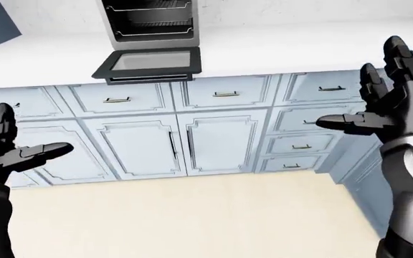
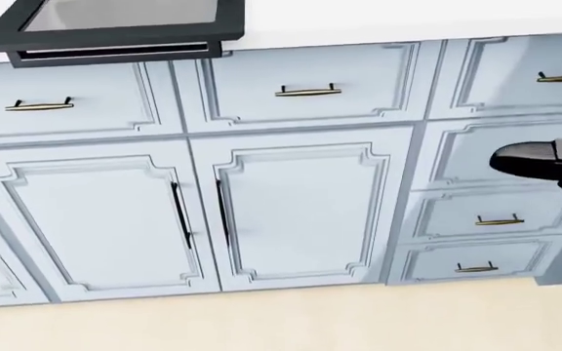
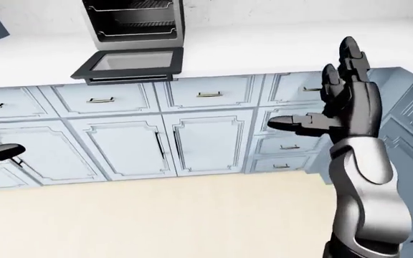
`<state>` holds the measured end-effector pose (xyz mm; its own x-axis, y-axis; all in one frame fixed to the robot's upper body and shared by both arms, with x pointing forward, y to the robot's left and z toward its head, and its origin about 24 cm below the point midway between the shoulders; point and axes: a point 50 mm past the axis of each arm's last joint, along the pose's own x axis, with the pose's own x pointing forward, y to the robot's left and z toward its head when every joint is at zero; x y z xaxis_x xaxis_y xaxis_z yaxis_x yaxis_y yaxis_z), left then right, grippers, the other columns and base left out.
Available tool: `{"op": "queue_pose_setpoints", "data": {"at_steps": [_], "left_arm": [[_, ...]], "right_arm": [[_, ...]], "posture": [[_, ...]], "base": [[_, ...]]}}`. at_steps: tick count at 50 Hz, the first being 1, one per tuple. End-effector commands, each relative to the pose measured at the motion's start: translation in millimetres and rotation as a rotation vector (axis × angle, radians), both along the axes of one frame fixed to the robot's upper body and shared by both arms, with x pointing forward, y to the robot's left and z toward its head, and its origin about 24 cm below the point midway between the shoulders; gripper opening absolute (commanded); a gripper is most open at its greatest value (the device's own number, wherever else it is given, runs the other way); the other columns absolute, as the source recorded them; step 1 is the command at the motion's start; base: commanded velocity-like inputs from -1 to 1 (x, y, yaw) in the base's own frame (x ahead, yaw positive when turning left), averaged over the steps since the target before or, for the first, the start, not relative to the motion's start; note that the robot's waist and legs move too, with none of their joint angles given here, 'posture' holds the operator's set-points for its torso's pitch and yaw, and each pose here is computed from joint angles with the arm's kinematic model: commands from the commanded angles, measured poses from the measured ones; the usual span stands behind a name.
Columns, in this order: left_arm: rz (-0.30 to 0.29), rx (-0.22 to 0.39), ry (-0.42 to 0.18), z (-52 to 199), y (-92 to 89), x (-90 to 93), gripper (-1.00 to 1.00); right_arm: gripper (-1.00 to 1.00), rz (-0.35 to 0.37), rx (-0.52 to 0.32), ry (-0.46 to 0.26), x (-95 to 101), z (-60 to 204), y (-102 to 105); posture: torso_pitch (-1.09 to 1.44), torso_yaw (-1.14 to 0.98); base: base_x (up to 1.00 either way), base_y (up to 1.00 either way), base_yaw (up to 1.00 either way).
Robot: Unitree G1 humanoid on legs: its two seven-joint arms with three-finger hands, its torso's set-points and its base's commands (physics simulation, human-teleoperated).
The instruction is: Close the toaster oven door.
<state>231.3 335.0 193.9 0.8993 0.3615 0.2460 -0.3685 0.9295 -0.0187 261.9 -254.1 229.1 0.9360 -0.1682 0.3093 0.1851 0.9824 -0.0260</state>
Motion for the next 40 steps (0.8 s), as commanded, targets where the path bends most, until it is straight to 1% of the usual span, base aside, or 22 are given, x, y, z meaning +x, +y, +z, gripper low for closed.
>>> {"op": "queue_pose_setpoints", "data": {"at_steps": [1, 11, 20, 38, 40], "left_arm": [[0.010, 0.044, -0.080, 20.4, 1.8, -4.0, 1.00], [0.016, 0.042, -0.078, 20.9, 4.0, -4.2, 1.00], [-0.003, 0.049, -0.078, 21.9, 0.5, -5.2, 1.00], [0.002, 0.059, -0.089, 27.6, 1.1, -6.7, 1.00], [0.002, 0.073, -0.092, 28.5, 0.4, -7.1, 1.00]], "right_arm": [[1.00, 0.030, -0.025, -0.075, -2.7, 13.9, 7.2], [1.00, 0.027, -0.026, -0.080, -2.1, 16.0, 6.8], [1.00, 0.031, -0.027, -0.082, -3.8, 17.0, 8.3], [1.00, 0.021, -0.024, -0.089, -4.7, 20.3, 5.5], [1.00, 0.020, -0.026, -0.088, -4.4, 19.9, 5.0]], "posture": [[0.00, 0.00], [0.00, 0.00], [0.00, 0.00], [0.00, 0.00], [0.00, 0.00]], "base": [[0.13, 0.28, 0.00], [0.14, 0.36, 0.00], [0.14, 0.46, 0.00], [0.14, 0.20, 0.00], [0.15, 0.09, 0.00]]}}
